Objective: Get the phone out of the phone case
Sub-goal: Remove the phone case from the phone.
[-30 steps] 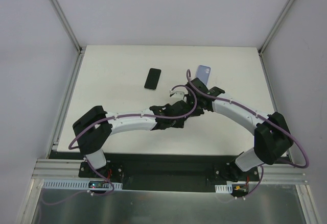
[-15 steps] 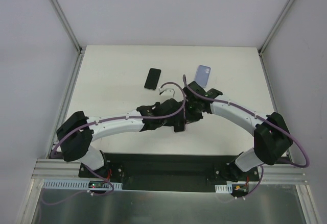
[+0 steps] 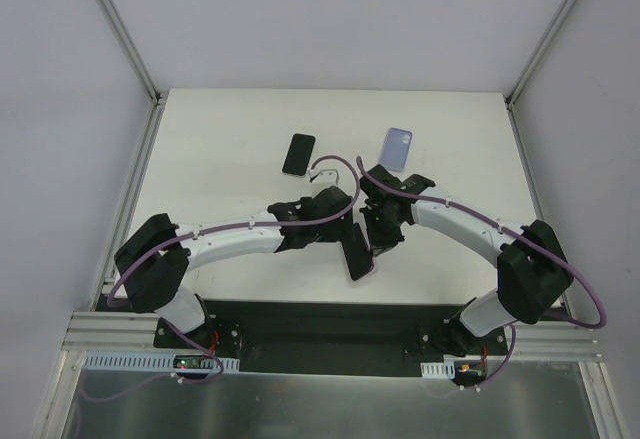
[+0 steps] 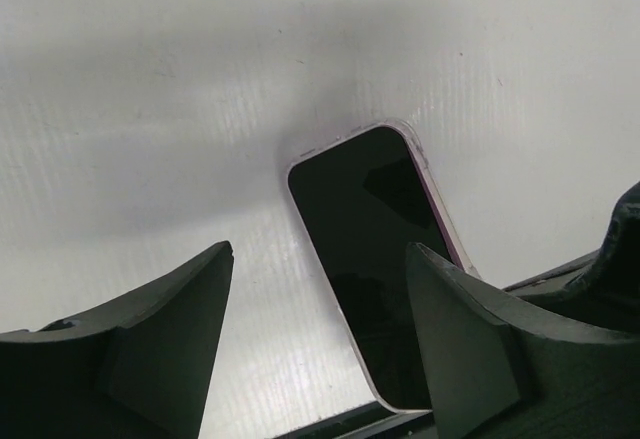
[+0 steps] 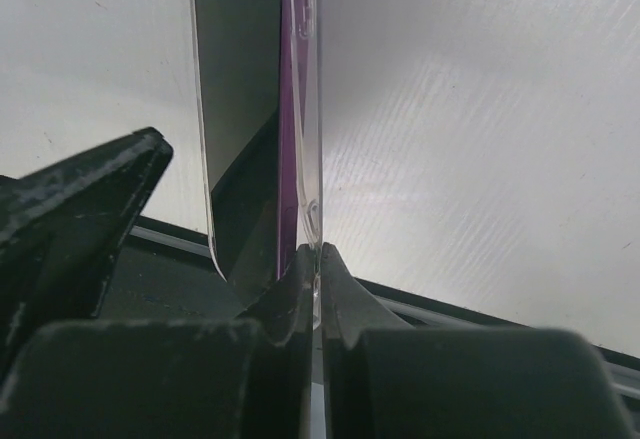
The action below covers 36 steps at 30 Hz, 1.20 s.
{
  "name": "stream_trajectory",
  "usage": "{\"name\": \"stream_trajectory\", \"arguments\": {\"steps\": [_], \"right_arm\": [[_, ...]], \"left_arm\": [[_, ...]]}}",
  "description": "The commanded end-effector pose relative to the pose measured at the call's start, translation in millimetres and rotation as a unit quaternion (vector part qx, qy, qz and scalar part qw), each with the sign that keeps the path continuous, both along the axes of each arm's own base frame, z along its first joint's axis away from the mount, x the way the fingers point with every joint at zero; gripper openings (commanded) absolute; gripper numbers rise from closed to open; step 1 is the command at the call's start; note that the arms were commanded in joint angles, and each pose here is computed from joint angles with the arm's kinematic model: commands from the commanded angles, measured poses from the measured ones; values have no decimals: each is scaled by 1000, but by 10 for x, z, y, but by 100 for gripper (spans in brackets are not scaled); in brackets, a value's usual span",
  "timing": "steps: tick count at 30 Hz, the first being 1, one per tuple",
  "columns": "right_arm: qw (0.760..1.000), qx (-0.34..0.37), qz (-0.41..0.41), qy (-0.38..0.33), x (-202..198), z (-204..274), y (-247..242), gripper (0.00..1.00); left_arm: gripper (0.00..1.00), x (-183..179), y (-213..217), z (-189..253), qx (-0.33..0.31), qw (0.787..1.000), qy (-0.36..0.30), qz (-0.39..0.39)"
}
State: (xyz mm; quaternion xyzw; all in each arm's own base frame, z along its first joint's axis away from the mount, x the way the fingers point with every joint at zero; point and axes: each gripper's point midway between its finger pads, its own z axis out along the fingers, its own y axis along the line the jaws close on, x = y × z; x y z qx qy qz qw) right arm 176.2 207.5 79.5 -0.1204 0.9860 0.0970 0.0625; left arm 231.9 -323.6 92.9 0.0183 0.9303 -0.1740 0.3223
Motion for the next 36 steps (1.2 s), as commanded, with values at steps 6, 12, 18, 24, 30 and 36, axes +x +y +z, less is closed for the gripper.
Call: {"name": "stream_trajectory", "arguments": {"steps": [6,12,18,24,30,36], "right_arm": [[999,-3,-33,-34,57,189,-64,1],[998,11,-44,-38,106,196,14,1],[997,25,-57,-47,146,264,41,1],[994,47,-78,-56,226,331,75,1],[993,64,-82,-57,242,286,145,1],[995,52,-74,-50,179,91,203,1]], "left_arm": [[55,-183,351,-424,-68,986,142,59],[51,-478,70,-670,-67,966,249,-2],[50,-584,-126,-713,-78,953,290,-40],[50,-605,-236,-678,-119,946,298,-44],[50,-545,-231,-661,-136,946,292,-45],[49,-575,-212,-719,-145,941,303,-46]]}}
